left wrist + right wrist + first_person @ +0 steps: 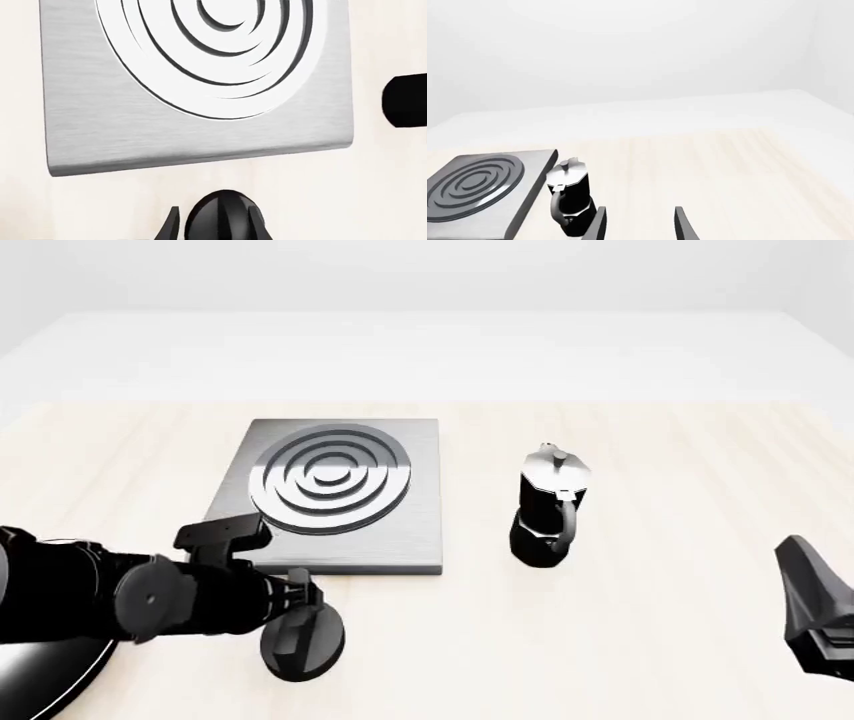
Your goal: Turn on the stove and put the moka pot on it.
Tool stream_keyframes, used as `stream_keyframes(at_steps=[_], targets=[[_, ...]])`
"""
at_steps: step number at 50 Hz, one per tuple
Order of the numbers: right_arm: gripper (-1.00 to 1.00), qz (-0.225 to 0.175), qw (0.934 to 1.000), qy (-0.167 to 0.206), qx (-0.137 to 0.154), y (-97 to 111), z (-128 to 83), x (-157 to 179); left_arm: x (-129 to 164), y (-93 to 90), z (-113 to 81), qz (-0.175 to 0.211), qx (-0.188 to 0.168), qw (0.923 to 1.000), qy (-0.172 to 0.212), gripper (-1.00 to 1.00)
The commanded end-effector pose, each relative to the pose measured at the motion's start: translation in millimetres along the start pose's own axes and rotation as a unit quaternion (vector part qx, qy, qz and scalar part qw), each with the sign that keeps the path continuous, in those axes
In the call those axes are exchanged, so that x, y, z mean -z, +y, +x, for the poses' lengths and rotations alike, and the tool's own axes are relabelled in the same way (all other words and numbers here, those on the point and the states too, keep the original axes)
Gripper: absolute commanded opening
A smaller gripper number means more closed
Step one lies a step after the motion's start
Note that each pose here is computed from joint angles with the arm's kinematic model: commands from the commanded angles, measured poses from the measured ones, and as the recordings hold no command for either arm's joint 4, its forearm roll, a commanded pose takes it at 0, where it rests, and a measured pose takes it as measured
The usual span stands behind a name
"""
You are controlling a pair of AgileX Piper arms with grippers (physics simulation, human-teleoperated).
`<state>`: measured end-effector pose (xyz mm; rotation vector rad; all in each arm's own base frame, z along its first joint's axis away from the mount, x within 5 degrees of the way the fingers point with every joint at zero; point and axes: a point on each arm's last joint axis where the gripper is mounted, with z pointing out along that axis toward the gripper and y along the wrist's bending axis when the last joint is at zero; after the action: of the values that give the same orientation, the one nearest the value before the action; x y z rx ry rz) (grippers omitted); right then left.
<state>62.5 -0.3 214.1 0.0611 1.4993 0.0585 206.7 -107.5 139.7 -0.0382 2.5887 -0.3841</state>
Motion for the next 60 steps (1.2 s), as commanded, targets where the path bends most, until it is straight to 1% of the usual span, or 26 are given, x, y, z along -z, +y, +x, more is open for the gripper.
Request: stream_keyframes(at_steps=[1, 25, 27, 29, 31, 32, 33, 34, 35, 36, 38, 39, 40, 41, 42, 45, 47, 48, 49, 50, 51, 52, 54, 57, 58, 60], targets=[[1.00, -0.002, 1.0000, 0.003, 0.001, 0.3, 0.1, -1.9, 22.2, 48.9, -22.2, -0.063, -0.083, 0.9939, -0.035, 1.00], [1.00, -0.002, 1.0000, 0.008, 0.003, 0.3, 0.2, -5.2, 39.7, 56.3, -30.2, -0.074, -0.078, 0.9924, -0.059, 1.00], [1.00, -0.004, 0.9999, 0.011, 0.006, 0.6, 0.4, -7.4, 44.1, 55.8, -31.9, -0.074, -0.080, 0.9917, -0.068, 1.00], [1.00, -0.002, 0.9998, 0.016, 0.006, 0.6, -2.4, -11.8, 59.1, 52.5, -34.9, -0.070, -0.102, 0.9874, -0.099, 1.00], [1.00, -0.005, 0.9997, 0.020, 0.012, 1.4, -5.9, -13.3, 62.4, 52.9, -34.5, -0.069, -0.099, 0.9869, -0.107, 1.00], [1.00, -0.006, 0.9988, 0.047, 0.011, 1.9, -3.7, -24.6, 74.3, 53.0, -34.5, -0.071, -0.118, 0.9815, -0.133, 1.00], [1.00, -0.014, 0.9991, 0.039, -0.012, 3.6, -9.2, -22.3, 88.0, 51.8, -33.9, -0.072, -0.142, 0.9741, -0.161, 1.00], [1.00, -0.017, 0.9988, 0.044, -0.013, 4.4, -11.3, -24.3, 88.7, 50.6, -32.6, -0.068, -0.134, 0.9753, -0.162, 1.00], [1.00, -0.018, 0.9978, 0.064, -0.001, 5.2, -10.8, -32.5, 88.0, 51.2, -30.2, -0.064, -0.110, 0.9784, -0.163, 1.00], [1.00, -0.018, 0.9984, 0.054, -0.004, 5.2, -13.8, -29.7, 91.2, 51.6, -29.8, -0.066, -0.117, 0.9763, -0.170, 1.00], [1.00, -0.025, 0.9970, 0.072, -0.011, 7.3, -15.7, -36.1, 107.7, 52.1, -26.0, -0.067, -0.127, 0.9676, -0.208, 1.00], [1.00, -0.025, 0.9963, 0.082, -0.007, 7.8, -15.6, -40.7, 106.2, 52.7, -24.1, -0.064, -0.110, 0.9704, -0.205, 1.00], [1.00, -0.032, 0.9963, 0.078, -0.017, 9.2, -17.9, -38.7, 105.3, 53.9, -22.9, -0.064, -0.100, 0.9714, -0.206, 1.00], [1.00, -0.036, 0.9959, 0.080, -0.023, 10.4, -20.5, -39.3, 109.6, 56.1, -21.7, -0.066, -0.095, 0.9688, -0.219, 1.00], [1.00, -0.041, 0.9946, 0.094, -0.011, 12.1, -20.9, -45.0, 115.6, 58.1, -20.0, -0.068, -0.082, 0.9658, -0.236, 1.00], [1.00, -0.048, 0.9946, 0.090, -0.017, 14.1, -28.1, -44.7, 122.2, 58.9, -15.6, -0.061, -0.062, 0.9618, -0.260, 1.00], [1.00, -0.055, 0.9934, 0.101, -0.009, 16.5, -30.4, -49.7, 132.0, 56.8, -12.3, -0.055, -0.066, 0.9548, -0.285, 1.00], [1.00, -0.055, 0.9935, 0.100, -0.008, 16.6, -32.3, -50.1, 135.6, 60.8, -10.4, -0.067, -0.068, 0.9505, -0.296, 1.00], [1.00, -0.061, 0.9926, 0.104, -0.008, 18.7, -35.9, -52.4, 138.0, 62.9, -6.8, -0.067, -0.058, 0.9471, -0.309, 1.00], [1.00, -0.064, 0.9922, 0.107, -0.005, 19.5, -36.8, -53.7, 138.4, 62.8, -5.1, -0.062, -0.047, 0.9469, -0.312, 1.00], [1.00, -0.066, 0.9922, 0.106, -0.005, 20.1, -39.0, -53.6, 138.9, 65.0, -4.2, -0.071, -0.055, 0.9449, -0.315, 1.00], [1.00, -0.069, 0.9918, 0.108, -0.004, 21.0, -41.0, -54.4, 145.3, 66.2, -0.4, -0.081, -0.071, 0.9369, -0.333, 1.00], [1.00, -0.074, 0.9908, 0.113, 0.000, 22.8, -42.7, -57.5, 151.7, 67.3, 4.9, -0.086, -0.076, 0.9290, -0.352, 1.00], [1.00, -0.079, 0.9898, 0.119, 0.001, 25.4, -46.6, -62.0, 174.9, 64.0, 24.5, -0.096, -0.123, 0.8964, -0.415, 1.00], [1.00, -0.081, 0.9900, 0.116, 0.000, 25.8, -48.7, -62.0, 174.9, 60.1, 28.6, -0.062, -0.103, 0.8997, -0.420, 1.00], [1.00, -0.087, 0.9891, 0.118, 0.002, 28.1, -50.5, -64.6, 175.4, 64.2, 41.2, -0.087, -0.136, 0.8835, -0.440, 1.00]])
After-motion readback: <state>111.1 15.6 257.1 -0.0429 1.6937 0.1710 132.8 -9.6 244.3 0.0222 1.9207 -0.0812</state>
